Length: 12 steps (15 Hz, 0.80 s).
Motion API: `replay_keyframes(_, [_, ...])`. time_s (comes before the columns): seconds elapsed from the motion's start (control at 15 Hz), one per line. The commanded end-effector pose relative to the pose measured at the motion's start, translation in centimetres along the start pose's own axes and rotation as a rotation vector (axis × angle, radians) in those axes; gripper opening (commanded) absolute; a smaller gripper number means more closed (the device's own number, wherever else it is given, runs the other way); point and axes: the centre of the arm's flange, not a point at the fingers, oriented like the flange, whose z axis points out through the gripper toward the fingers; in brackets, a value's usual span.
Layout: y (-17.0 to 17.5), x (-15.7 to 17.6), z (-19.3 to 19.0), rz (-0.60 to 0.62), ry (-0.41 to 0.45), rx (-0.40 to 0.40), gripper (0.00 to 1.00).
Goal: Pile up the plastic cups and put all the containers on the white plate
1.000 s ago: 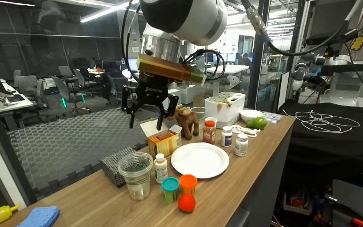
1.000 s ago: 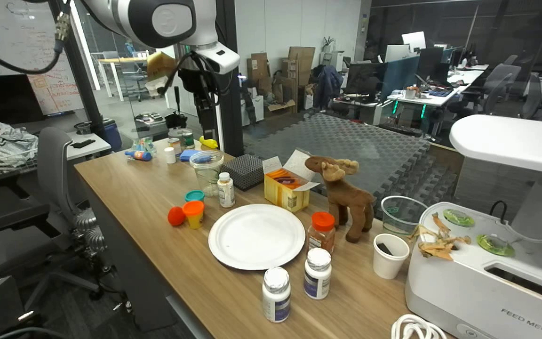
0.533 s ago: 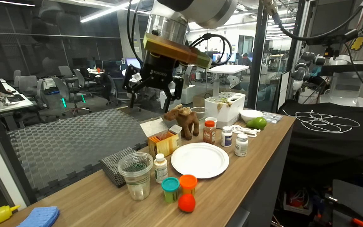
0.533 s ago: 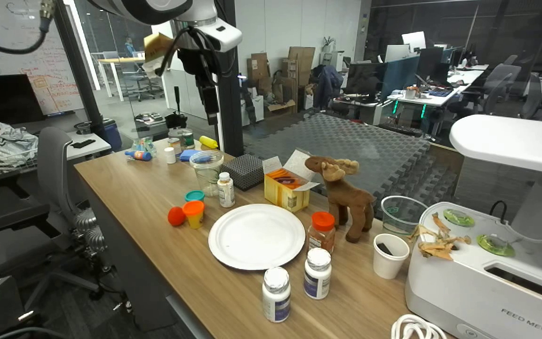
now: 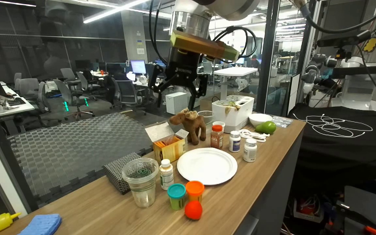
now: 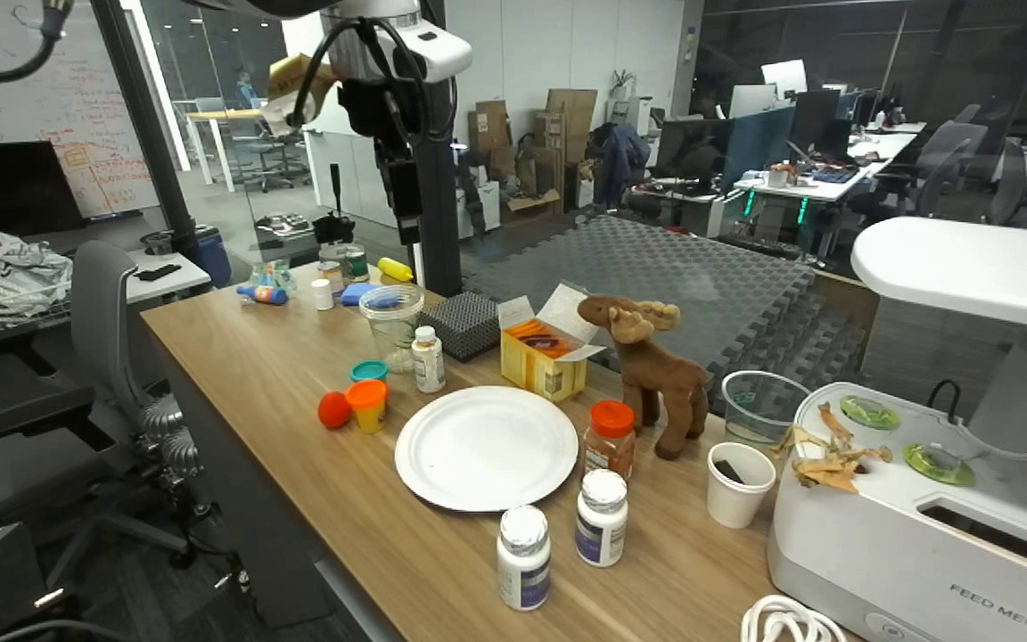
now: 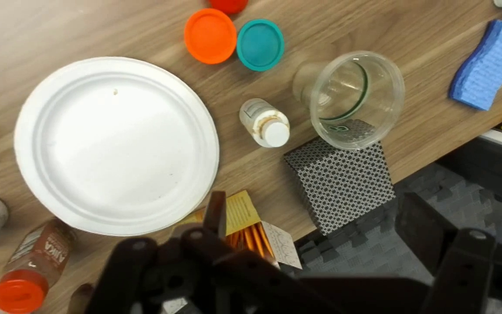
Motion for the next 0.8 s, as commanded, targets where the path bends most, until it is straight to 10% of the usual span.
replay_keyframes(0.0, [2.5,-1.6,-0.3,-0.011,-0.022,-0.045,1.0])
replay_keyframes(0.73, [1.6,-2.3,9.8,-0.042,-0.134,-0.198,1.0])
